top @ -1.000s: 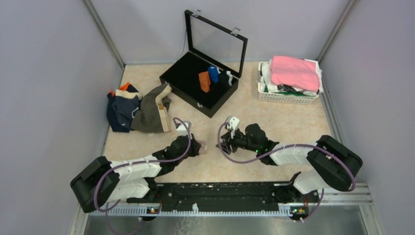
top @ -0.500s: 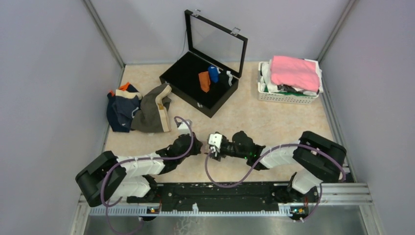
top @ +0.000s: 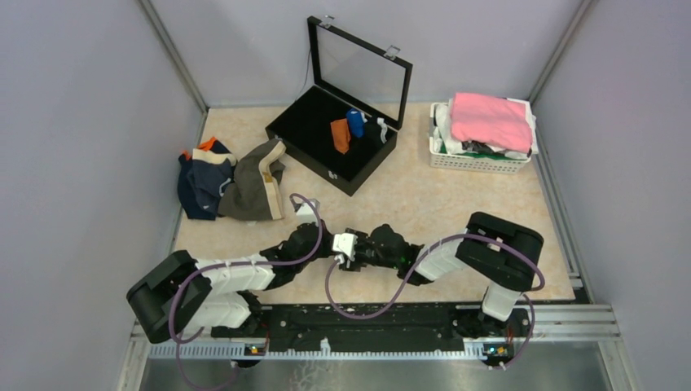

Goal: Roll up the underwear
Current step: Roll the underwear to the center of the board.

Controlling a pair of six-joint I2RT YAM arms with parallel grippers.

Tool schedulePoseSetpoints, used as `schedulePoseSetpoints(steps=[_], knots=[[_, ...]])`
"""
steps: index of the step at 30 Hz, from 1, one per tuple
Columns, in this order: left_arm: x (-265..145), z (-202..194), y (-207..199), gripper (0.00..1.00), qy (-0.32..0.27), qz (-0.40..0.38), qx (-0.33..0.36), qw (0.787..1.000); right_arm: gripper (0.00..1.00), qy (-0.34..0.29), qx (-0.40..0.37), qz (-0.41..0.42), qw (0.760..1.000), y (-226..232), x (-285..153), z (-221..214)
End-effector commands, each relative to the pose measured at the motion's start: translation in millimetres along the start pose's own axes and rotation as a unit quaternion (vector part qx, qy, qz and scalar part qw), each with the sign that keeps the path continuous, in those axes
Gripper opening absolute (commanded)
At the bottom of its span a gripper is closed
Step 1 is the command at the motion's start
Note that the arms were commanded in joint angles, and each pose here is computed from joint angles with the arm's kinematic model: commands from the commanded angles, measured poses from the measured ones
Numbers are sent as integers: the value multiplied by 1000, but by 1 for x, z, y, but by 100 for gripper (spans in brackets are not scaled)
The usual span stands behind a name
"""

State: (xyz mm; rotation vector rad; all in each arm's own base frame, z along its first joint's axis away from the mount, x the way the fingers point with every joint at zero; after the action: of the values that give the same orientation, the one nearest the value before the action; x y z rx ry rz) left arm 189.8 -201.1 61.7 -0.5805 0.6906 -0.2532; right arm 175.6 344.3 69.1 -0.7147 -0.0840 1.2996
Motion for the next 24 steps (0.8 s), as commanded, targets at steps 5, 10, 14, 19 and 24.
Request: schedulePoseSetpoints(steps=[5,10,14,19,24], knots=[[-9,-34,44,0,79,80,33,993,52,-4,-10,-17,1000,-1,14,3],[-9,-34,45,0,80,80,34,993,47,3,-4,-22,1000,2,17,-4],[-9,-34,44,0,79,79,33,993,40,9,-2,-27,1000,3,20,-8],[-9,-30,41,0,74,76,30,994,15,30,3,-35,999,4,20,-18],[-13,-1,16,0,35,53,26,998,0,57,51,-46,996,11,8,-28]])
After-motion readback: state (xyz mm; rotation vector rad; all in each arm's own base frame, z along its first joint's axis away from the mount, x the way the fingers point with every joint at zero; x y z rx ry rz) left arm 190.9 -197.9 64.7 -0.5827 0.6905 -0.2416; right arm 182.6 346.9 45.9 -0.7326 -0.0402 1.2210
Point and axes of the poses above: each gripper's point midway between its finger pads, its own x axis out along the fingers, its own y axis along the line the jaws close on, z = x × y, the point moved 5 cm from there along -x, back along the fingers, and after that the axes turned 11 degrees about -x, right-handed, at the moved point
